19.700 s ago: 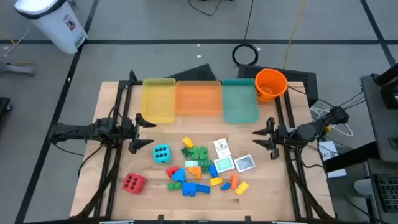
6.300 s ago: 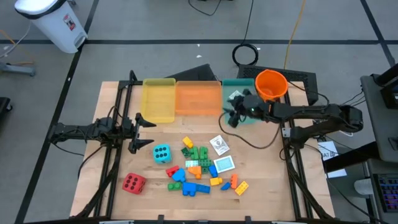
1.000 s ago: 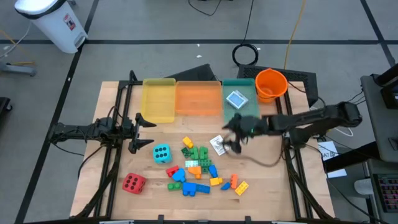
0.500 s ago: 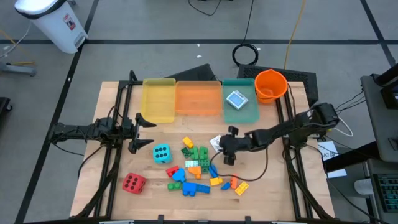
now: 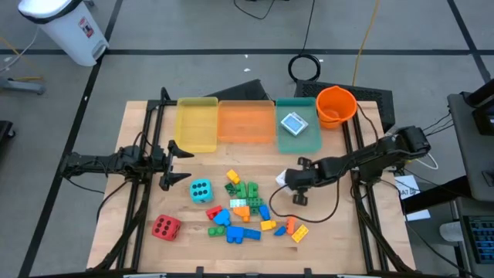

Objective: Pick & Place Toys
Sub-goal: Put the brown game card into the green bin

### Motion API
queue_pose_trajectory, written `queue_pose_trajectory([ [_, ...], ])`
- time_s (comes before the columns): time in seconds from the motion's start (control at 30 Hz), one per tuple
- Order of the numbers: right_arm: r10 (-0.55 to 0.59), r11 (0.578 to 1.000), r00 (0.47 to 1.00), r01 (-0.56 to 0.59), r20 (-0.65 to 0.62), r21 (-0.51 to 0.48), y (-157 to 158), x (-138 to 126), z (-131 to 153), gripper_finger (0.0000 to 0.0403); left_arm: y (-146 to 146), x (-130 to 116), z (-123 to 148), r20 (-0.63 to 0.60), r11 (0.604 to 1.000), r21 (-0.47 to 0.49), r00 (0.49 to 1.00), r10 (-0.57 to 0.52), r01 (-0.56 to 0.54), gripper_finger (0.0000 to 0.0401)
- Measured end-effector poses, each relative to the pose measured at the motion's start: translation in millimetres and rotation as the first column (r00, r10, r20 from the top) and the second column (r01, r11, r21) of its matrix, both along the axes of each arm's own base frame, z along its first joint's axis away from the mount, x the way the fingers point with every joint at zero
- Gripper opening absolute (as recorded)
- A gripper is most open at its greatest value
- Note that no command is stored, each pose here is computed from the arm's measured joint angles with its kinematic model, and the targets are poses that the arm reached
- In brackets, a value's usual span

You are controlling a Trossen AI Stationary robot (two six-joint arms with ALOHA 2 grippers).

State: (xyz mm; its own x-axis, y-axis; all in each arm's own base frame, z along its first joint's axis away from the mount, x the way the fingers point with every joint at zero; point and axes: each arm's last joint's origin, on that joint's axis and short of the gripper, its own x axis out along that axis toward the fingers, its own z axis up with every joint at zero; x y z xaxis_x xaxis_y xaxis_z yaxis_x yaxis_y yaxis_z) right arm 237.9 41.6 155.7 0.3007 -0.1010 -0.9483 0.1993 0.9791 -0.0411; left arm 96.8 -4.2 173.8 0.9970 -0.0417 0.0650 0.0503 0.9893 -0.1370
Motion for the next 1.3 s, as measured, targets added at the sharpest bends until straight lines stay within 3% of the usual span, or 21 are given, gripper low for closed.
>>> queue_pose_trajectory([
  [0.1,-0.034,0.999,0.999,0.034,-0.042,0.001,-3,-16,11,0.0005,0,0,0,0.0,1.0,0.0,1.0,0.0,0.0,0.0365],
  [0.27,-0.087,0.996,0.996,0.086,0.009,0.028,-6,-30,33,0.0017,0,0,0,0.0,1.0,0.0,1.0,0.0,0.0,0.0365],
  [0.4,-0.002,1.0,0.997,0.0,0.074,0.014,-8,-38,41,0.004,0,0,0,0.0,1.0,0.0,1.0,0.0,0.0,0.0365],
  [0.53,0.081,0.997,0.988,-0.081,0.129,-0.006,-8,-43,37,0.0098,0,0,0,0.0,1.0,0.0,1.0,0.0,0.0,0.0365],
  [0.8,0.158,0.987,0.971,-0.153,0.182,-0.04,-9,-45,9,0.0285,0,0,0,0.0,1.0,0.0,1.0,0.0,0.0,0.0365],
  [0.93,0.161,0.987,0.968,-0.156,0.194,-0.041,-10,-45,0,0.0359,0,0,0,0.0,1.0,0.0,1.0,0.0,0.0,0.0365],
  [1.07,0.151,0.989,0.975,-0.147,0.162,-0.037,-15,-44,-6,0.0395,0,0,0,0.0,1.0,0.0,1.0,0.0,0.0,0.0365],
  [1.3,0.119,0.991,0.989,-0.125,0.092,0.057,-25,-38,-21,0.0394,0,0,0,0.0,1.0,0.0,1.0,0.0,0.0,0.0365],
])
